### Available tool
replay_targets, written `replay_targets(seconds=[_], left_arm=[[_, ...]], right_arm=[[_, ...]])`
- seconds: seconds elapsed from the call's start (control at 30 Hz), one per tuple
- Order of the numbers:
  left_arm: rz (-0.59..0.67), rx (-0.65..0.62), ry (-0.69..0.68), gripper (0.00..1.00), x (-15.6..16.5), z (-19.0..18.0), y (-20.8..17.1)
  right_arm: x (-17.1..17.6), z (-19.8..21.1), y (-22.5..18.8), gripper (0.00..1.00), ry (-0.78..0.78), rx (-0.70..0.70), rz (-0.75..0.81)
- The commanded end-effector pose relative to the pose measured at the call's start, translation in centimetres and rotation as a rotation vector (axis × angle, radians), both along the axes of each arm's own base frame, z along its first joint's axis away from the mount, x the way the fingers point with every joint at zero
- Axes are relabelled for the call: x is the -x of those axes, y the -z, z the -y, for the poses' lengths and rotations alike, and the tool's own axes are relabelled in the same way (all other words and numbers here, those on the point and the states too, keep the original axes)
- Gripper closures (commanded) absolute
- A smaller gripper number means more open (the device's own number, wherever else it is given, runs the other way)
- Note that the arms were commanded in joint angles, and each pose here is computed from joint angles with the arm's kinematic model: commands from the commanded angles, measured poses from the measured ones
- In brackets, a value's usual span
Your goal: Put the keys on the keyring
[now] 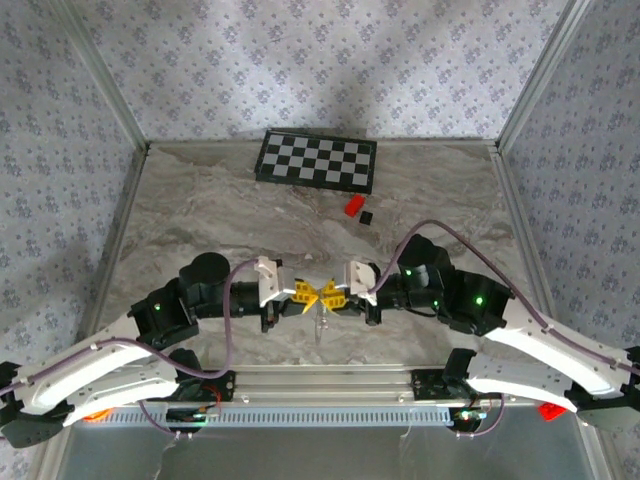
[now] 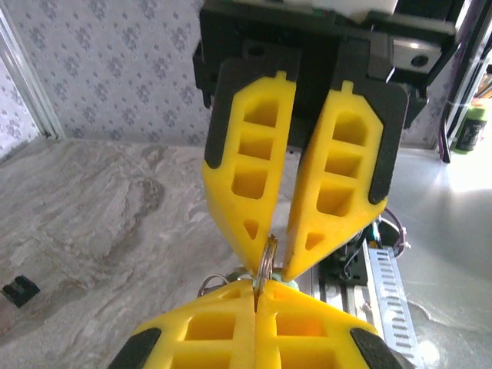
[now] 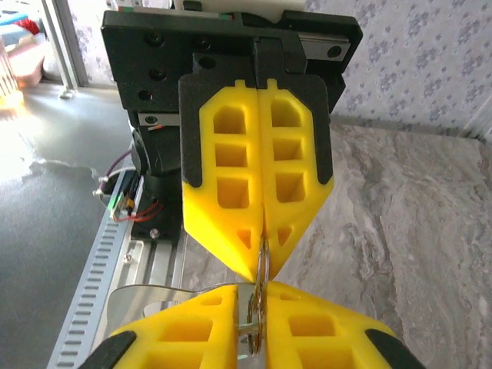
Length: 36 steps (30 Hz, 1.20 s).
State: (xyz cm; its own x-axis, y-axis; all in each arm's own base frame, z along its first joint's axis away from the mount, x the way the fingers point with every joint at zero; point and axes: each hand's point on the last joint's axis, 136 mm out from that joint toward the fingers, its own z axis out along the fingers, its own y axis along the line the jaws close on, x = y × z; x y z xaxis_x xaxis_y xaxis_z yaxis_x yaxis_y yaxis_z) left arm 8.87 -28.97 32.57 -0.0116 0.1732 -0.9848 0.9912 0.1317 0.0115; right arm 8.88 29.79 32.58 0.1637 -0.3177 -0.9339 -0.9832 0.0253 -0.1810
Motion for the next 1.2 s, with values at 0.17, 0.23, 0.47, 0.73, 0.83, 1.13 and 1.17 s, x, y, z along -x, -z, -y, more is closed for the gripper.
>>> replay_targets(seconds=[0.17, 0.23, 0.47, 0.73, 0.83, 1.13, 1.17], left_arm=[[0.052, 0.189, 0.059, 1.0, 1.1, 0.1, -4.9], [0.049, 0.194, 0.067, 1.0, 1.2, 0.1, -4.9], [0.039, 0.228, 0.066, 1.0, 1.2, 0.1, -4.6], [0.033, 0.154, 0.023, 0.94, 0.2, 0.5, -3.4], [0.037, 0.089, -0.007, 0.73, -0.2, 0.1, -2.5], [0.048, -0.032, -0.047, 0.71, -1.0, -0.2, -0.8], [0.047, -0.041, -0.045, 0.72, -1.0, -0.1, -0.8]], right_arm=[[1.1, 0.3, -1.9, 0.86, -0.027, -0.126, -0.022], [1.4, 0.4, -2.1, 0.87, -0.037, -0.137, -0.024], [1.4, 0.8, -1.8, 0.93, -0.02, -0.168, -0.035], [0.9, 1.2, -1.3, 1.0, 0.012, -0.121, -0.015], [0.6, 1.2, -0.7, 1.0, 0.025, -0.052, -0.011], [0.3, 1.2, -0.3, 1.0, 0.017, 0.057, 0.002], [0.3, 1.1, -0.2, 1.0, 0.017, 0.062, 0.002]])
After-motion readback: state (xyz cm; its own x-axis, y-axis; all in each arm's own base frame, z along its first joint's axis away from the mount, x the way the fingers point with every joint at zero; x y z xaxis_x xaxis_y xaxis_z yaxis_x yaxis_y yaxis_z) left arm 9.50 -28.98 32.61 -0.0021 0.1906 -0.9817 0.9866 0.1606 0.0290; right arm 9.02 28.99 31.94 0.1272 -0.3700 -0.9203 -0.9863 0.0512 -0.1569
